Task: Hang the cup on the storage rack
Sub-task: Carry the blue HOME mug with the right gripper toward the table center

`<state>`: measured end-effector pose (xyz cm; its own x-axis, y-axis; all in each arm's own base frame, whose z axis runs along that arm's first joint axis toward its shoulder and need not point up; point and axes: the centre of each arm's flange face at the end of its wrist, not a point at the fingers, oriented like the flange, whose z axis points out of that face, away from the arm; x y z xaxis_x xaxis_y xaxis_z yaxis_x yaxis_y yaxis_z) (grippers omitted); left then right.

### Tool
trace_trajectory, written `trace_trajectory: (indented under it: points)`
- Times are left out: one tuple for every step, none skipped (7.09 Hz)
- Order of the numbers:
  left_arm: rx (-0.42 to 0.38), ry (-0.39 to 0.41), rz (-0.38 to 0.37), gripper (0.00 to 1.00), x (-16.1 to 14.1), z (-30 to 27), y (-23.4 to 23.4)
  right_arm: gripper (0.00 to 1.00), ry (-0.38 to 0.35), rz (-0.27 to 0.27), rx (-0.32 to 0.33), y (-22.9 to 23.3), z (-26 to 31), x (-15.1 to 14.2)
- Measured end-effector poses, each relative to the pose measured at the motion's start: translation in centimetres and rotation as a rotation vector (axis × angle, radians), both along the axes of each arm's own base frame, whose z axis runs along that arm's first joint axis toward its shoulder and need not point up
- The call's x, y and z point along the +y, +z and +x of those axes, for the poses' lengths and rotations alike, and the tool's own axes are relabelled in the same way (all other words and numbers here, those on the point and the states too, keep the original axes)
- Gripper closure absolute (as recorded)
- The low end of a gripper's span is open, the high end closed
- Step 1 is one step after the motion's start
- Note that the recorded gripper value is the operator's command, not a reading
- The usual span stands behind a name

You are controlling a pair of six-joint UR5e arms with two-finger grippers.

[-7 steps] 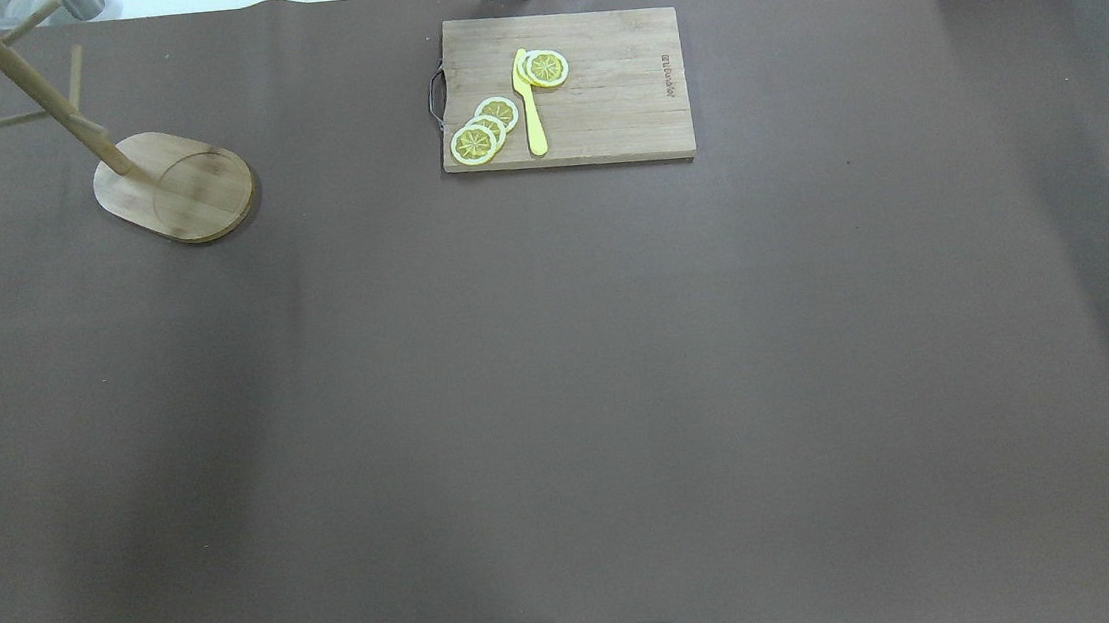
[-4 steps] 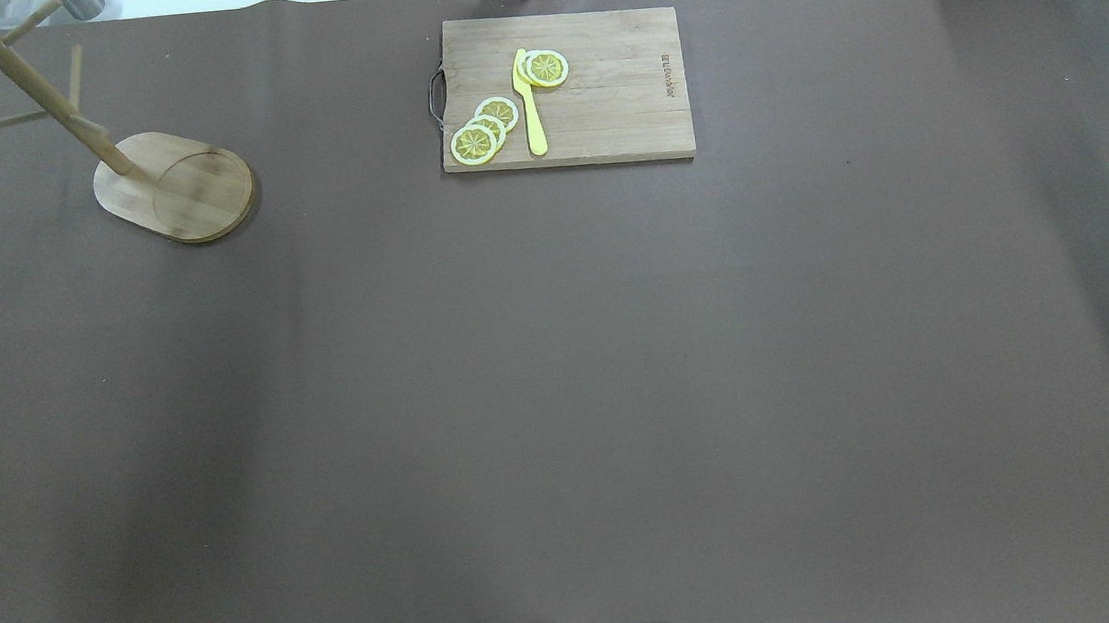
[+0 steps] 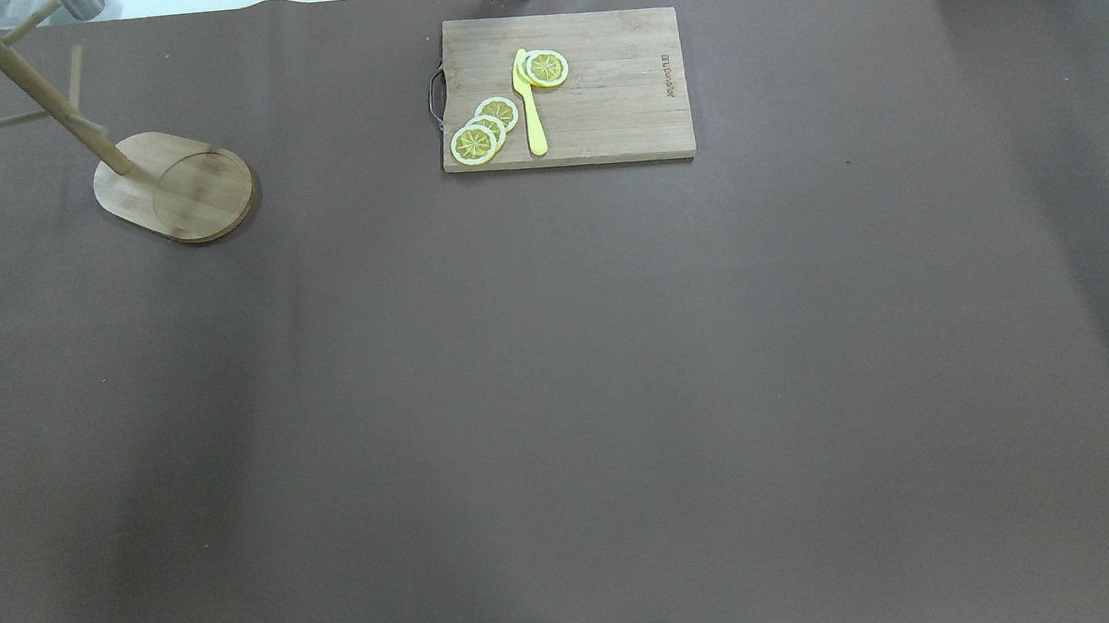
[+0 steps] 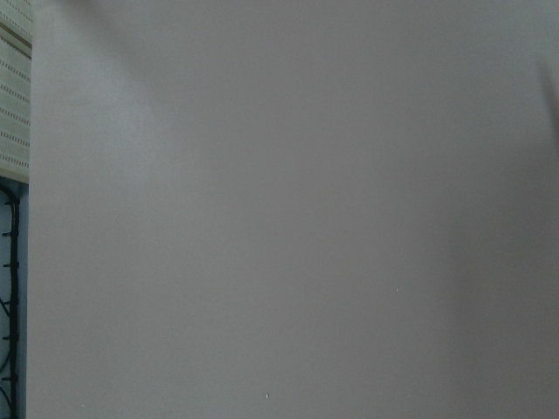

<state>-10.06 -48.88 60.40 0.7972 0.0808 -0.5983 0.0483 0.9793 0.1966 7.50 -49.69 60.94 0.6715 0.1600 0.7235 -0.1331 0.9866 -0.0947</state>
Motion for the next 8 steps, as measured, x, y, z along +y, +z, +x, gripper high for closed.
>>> trace_trajectory:
  points:
    - [0.000, 0.001, 0.000, 0.02, 0.0, 0.0, 0.0, 0.00, 0.000, 0.000, 0.002, 0.1, 0.0, 0.1]
    - [0.000, 0.001, 0.000, 0.02, 0.0, 0.0, 0.0, 0.00, -0.003, 0.003, 0.008, 0.2, 0.1, 0.2]
    - [0.000, 0.001, 0.002, 0.02, 0.0, 0.0, -0.1, 0.00, -0.011, 0.009, 0.011, 0.6, 0.2, 1.0]
    - [0.000, 0.000, 0.003, 0.02, 0.0, 0.0, -0.3, 0.00, -0.021, 0.009, 0.010, 1.3, 0.3, 3.0]
    - [0.000, -0.001, 0.004, 0.02, 0.1, 0.0, -0.3, 0.00, -0.021, -0.005, 0.007, 2.1, 0.5, 5.4]
    - [0.001, -0.002, 0.004, 0.02, 0.2, 0.0, -0.3, 0.00, -0.011, -0.032, 0.004, 3.1, 0.8, 8.0]
    - [0.001, -0.003, 0.004, 0.02, 0.3, 0.0, -0.3, 0.00, 0.005, -0.067, 0.003, 4.2, 1.2, 11.0]
    - [0.002, -0.003, 0.004, 0.02, 0.3, 0.0, -0.3, 0.01, 0.016, -0.109, 0.002, 5.6, 1.4, 13.8]
